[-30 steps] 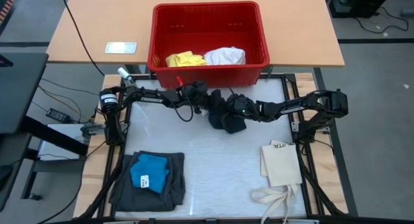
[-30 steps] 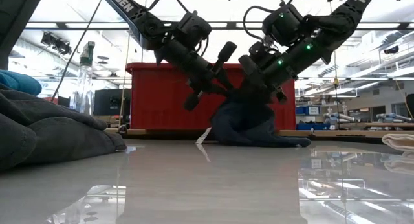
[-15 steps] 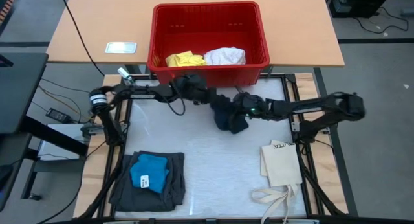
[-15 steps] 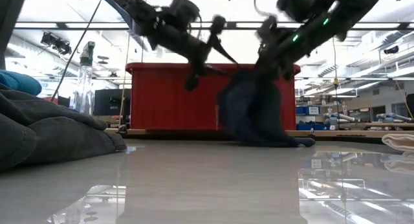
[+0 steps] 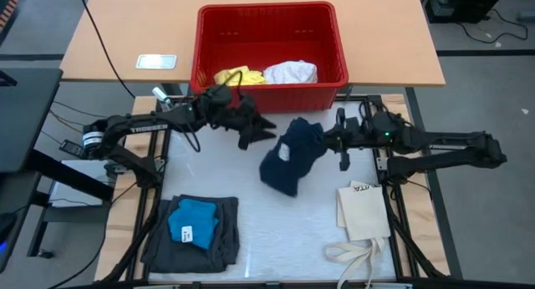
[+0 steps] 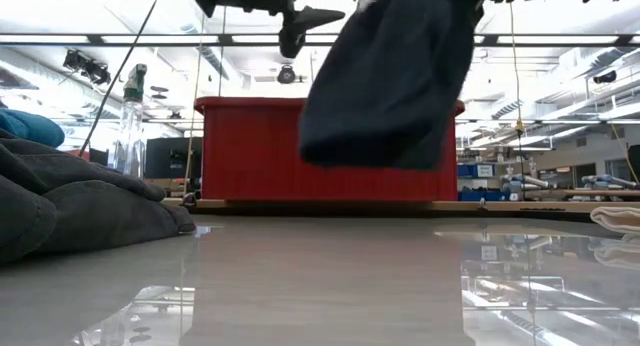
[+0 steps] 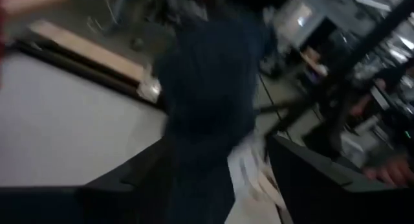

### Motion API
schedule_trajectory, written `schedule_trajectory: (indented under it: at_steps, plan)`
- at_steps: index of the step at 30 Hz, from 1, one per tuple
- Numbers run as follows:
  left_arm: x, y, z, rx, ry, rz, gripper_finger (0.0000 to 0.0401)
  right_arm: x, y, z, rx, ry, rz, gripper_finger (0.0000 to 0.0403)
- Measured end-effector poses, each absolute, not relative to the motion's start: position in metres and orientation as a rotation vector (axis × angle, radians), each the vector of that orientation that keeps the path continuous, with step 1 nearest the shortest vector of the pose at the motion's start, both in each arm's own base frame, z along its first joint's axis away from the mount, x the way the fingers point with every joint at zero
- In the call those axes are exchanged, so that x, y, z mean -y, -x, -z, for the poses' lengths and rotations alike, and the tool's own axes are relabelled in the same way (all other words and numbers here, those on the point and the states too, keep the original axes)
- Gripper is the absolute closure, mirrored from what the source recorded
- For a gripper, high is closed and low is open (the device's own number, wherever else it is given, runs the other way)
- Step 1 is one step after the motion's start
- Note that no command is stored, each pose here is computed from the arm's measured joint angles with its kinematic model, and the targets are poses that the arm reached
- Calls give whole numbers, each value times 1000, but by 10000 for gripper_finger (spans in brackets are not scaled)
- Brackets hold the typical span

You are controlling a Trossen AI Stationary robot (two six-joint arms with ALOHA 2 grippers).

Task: Fold laundry
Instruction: Fold the black shorts

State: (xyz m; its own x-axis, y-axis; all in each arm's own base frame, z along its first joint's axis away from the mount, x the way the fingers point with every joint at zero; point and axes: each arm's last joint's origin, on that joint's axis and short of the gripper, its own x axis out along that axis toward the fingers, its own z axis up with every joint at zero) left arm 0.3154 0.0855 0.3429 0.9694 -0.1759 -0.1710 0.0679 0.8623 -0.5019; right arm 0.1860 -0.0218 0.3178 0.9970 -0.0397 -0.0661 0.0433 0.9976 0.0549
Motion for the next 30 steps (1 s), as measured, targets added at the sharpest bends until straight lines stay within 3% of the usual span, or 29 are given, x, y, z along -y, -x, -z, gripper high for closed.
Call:
schedule_trajectory:
  at_steps: [15, 23, 30]
  plan:
    - [-56, -346, -321, -237, 512, 199, 56, 7, -200, -307, -128, -62, -116, 380]
    - [-63, -345, -322, -216, 455, 147, 41, 4, -198, -312, -90, -32, -130, 380]
    - [-59, -365, -318, -75, 489, 276, 41, 5, -199, -311, -94, 20, -130, 380]
